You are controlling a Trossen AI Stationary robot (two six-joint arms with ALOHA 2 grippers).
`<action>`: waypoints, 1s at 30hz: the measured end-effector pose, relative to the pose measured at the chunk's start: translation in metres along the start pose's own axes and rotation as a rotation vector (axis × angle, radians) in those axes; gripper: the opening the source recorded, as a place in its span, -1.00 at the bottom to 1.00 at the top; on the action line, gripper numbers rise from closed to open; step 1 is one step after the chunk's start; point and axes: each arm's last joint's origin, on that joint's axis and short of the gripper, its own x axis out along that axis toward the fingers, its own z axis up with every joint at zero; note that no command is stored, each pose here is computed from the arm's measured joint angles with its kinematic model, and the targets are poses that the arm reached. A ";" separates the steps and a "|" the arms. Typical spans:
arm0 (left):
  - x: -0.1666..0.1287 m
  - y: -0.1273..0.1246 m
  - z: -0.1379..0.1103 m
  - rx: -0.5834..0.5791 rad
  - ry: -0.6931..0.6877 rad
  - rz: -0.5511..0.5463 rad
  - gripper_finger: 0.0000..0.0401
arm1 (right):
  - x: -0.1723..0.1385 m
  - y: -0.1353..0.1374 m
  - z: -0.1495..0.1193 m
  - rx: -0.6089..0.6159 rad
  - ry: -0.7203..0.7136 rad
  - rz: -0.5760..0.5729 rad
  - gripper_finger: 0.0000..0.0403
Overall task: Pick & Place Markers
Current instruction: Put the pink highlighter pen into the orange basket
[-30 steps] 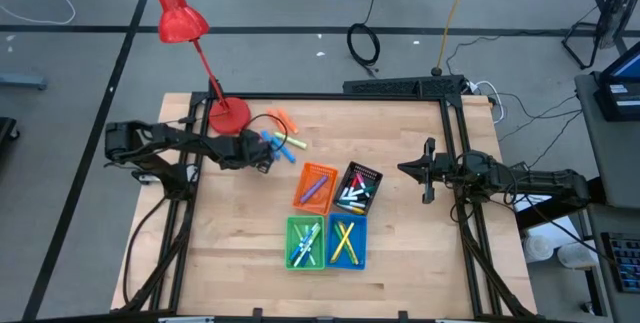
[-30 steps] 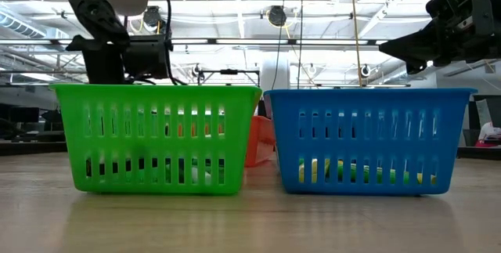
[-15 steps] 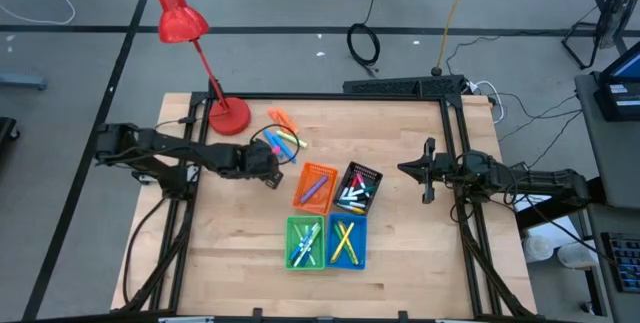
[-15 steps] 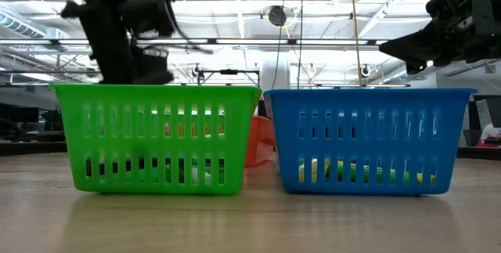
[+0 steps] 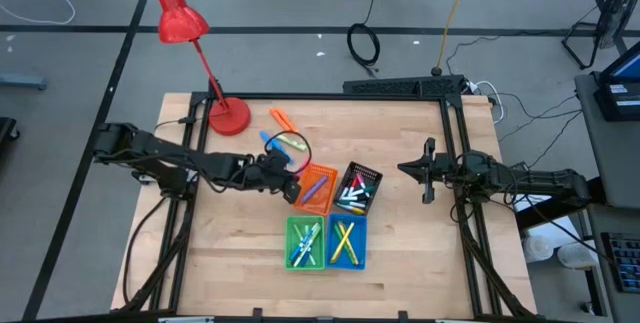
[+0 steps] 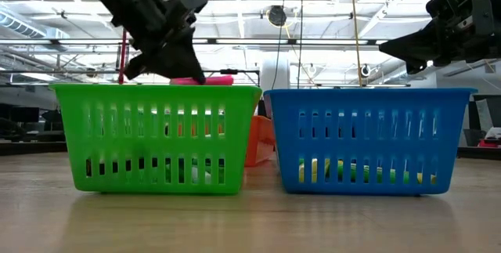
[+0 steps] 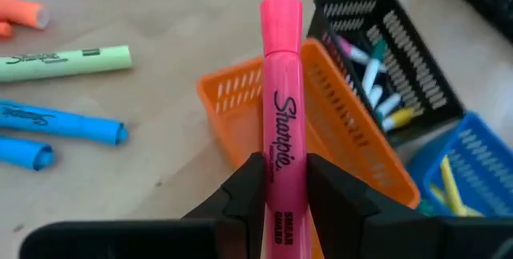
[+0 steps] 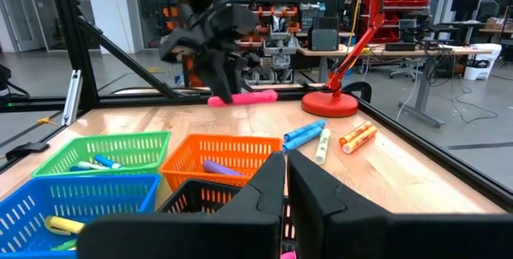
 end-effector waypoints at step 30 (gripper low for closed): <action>0.043 -0.039 0.002 0.285 0.086 -0.054 -0.56 | 0.001 0.000 -0.002 0.000 0.026 0.000 -0.96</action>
